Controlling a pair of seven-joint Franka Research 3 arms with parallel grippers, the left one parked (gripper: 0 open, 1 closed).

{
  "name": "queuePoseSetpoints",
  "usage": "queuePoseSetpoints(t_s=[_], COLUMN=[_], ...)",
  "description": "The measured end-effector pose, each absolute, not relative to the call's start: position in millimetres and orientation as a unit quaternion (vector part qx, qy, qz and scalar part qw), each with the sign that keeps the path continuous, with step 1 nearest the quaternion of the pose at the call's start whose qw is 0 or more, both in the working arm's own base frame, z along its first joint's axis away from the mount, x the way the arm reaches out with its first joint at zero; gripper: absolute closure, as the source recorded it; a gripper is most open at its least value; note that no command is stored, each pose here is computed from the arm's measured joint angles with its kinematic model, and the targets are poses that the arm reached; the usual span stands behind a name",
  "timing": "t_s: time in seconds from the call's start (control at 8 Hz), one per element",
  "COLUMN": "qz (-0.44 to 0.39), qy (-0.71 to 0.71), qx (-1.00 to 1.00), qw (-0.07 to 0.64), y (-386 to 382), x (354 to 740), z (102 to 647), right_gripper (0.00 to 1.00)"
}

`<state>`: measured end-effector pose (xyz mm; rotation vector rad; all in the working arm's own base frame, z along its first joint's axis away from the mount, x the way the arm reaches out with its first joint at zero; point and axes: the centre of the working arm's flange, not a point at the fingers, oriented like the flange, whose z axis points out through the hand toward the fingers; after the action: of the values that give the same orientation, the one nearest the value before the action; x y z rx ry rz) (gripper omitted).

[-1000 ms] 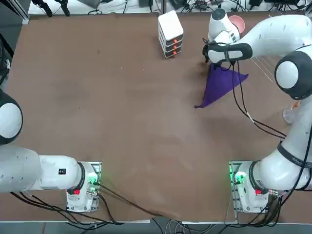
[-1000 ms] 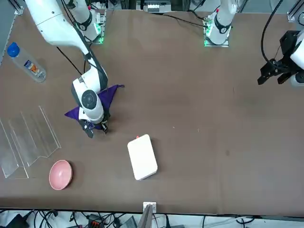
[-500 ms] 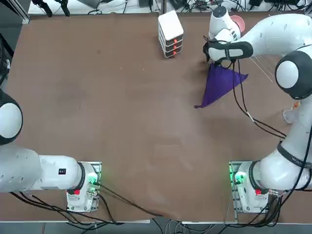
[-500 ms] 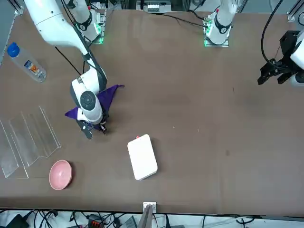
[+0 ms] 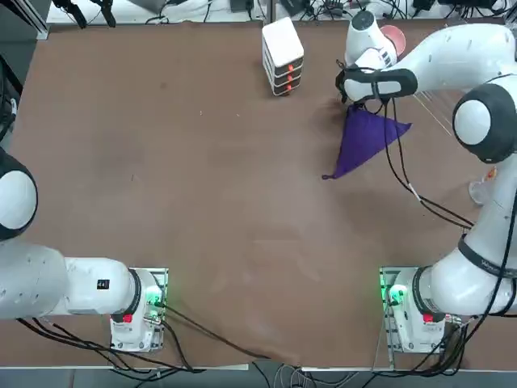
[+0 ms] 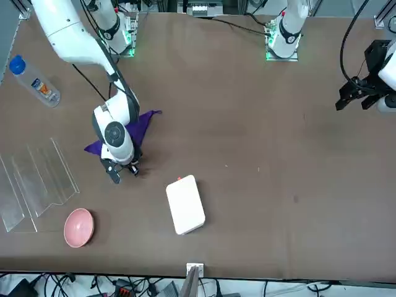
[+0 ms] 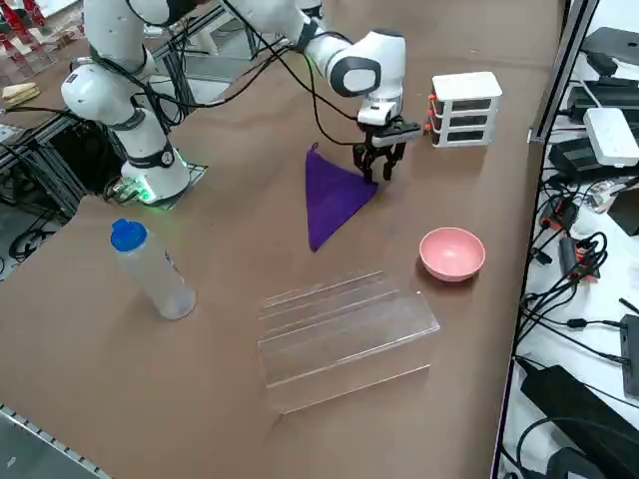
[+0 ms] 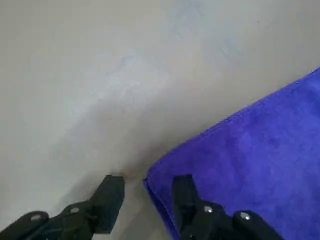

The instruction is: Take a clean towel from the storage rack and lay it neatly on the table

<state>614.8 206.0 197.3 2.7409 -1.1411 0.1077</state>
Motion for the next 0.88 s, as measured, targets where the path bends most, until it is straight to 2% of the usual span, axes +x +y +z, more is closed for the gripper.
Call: queuePoseSetpoints(t_s=[0.25,0.88], qz=[0.035,0.039], qy=[-0.384,-0.387], qx=[0.919,0.917], qw=[0.086,0.082], y=[204.2,203.1], x=[615.2,620.3], z=[195.0,199.9], right_gripper=[0.45,0.54])
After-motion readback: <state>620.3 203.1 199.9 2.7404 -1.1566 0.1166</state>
